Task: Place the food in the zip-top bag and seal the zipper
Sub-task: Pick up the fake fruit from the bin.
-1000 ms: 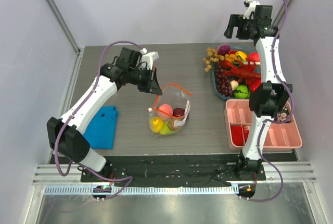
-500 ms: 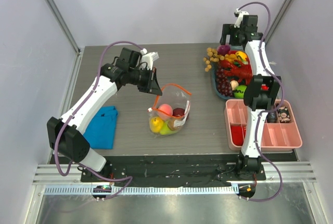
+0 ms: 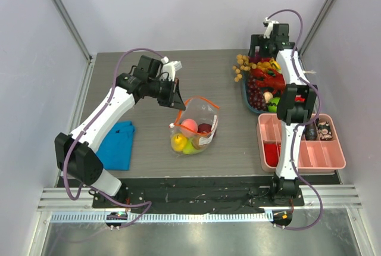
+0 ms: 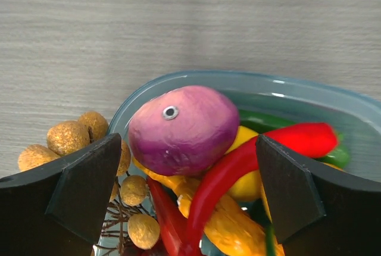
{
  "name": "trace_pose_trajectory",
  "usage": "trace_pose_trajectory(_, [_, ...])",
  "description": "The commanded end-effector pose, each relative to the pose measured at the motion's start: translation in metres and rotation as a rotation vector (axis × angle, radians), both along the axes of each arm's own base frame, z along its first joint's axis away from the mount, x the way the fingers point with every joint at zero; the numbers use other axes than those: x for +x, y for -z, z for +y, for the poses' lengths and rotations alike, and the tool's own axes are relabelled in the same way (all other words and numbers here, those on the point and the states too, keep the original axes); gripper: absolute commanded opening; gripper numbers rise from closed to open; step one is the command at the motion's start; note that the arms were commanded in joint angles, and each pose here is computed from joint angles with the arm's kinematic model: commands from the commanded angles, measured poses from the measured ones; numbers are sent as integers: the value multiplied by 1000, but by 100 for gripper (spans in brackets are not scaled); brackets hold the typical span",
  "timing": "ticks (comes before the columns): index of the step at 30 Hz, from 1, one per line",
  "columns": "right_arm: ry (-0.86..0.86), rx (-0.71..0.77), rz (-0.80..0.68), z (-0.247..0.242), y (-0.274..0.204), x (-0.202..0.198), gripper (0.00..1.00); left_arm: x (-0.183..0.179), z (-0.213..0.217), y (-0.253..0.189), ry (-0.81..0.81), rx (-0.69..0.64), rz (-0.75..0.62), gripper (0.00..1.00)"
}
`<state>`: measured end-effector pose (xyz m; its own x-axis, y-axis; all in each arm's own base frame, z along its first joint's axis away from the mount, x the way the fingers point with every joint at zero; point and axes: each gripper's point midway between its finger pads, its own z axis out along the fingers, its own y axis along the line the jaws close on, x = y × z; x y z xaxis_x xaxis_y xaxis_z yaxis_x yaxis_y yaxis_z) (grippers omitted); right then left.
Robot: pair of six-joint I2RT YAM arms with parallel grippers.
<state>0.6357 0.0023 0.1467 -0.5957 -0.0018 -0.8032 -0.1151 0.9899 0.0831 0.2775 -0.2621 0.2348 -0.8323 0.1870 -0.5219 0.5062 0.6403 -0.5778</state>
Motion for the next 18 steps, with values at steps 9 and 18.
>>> trace_pose_trajectory(9, [-2, -28, -6, 12, 12, 5, 92, 5, -2, 3, 13, 4, -24, 0])
trace_pose_trajectory(18, [34, -45, -98, -6, -38, 5, 66, 4, -3, 1, 16, -1, -21, 0])
